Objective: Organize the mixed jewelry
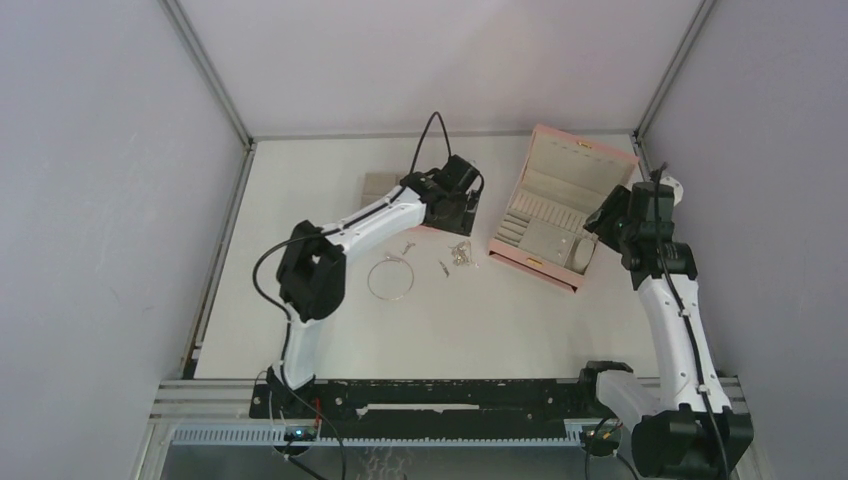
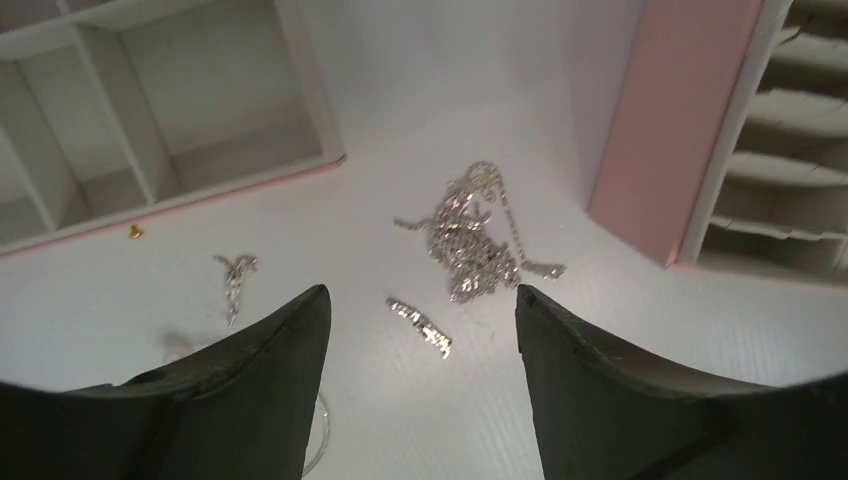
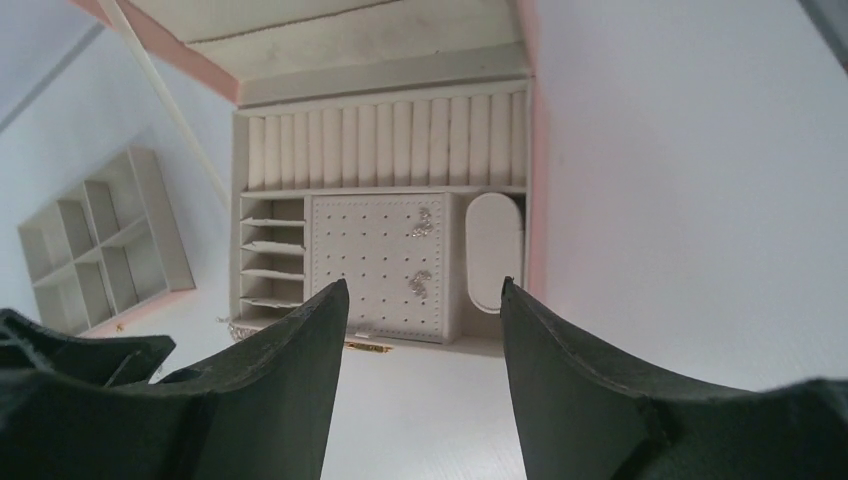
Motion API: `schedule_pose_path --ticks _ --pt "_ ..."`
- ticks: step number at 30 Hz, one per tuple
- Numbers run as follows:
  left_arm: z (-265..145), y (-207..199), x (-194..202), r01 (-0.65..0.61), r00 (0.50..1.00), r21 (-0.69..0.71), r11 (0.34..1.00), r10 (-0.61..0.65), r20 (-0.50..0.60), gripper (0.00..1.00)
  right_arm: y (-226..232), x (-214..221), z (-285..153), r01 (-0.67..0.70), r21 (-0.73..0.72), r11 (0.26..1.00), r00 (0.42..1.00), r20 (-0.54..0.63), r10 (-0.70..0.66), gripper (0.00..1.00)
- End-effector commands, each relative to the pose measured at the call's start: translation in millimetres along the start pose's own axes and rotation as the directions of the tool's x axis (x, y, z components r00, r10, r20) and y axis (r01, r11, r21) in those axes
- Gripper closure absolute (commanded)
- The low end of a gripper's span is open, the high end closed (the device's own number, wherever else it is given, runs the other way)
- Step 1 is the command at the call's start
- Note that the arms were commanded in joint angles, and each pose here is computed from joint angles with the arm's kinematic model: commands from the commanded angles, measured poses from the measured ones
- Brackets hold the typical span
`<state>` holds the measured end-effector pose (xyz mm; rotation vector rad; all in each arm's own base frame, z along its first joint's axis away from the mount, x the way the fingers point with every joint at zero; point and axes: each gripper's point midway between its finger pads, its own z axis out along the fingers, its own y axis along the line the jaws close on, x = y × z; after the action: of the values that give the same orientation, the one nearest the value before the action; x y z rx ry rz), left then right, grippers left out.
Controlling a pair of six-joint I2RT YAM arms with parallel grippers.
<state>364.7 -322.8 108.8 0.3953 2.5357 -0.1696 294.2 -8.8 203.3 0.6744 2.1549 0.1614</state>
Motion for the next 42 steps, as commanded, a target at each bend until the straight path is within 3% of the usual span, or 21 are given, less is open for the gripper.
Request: schedule_pose_path --ticks 1,10,22,27,38,42 --pt "5 -26 -22 0.037 0.999 0.063 0.997 -0.038 0.006 0.28 -4 -8 -13 -0.019 -0.017 1.000 0.999 0.025 0.020 0.34" --pt "48 -35 17 0.058 0.993 0.015 0.998 -0.057 -0.099 0.35 -20 -8 -22 -0.024 0.009 1.000 1.000 0.020 0.024 0.34" --pt "71 -29 47 0.067 0.984 -0.018 0.998 -0.069 -0.163 0.45 -20 -1 -21 -0.032 -0.007 0.999 0.999 -0.004 0.032 0.34" --pt "79 -30 56 0.063 0.980 -0.016 0.998 -0.065 -0.188 0.56 -20 0 -20 -0.036 -0.007 0.999 0.999 -0.007 0.036 0.34" --pt "25 -25 11 0.029 0.998 0.006 1.000 -0.029 -0.056 0.99 -20 -1 -23 -0.044 -0.012 0.999 0.999 0.002 0.044 0.34" --pt "-17 -17 -17 0.028 0.999 0.024 0.999 -0.029 0.025 1.00 -19 -1 -24 -0.049 -0.015 0.999 0.999 0.005 0.049 0.34"
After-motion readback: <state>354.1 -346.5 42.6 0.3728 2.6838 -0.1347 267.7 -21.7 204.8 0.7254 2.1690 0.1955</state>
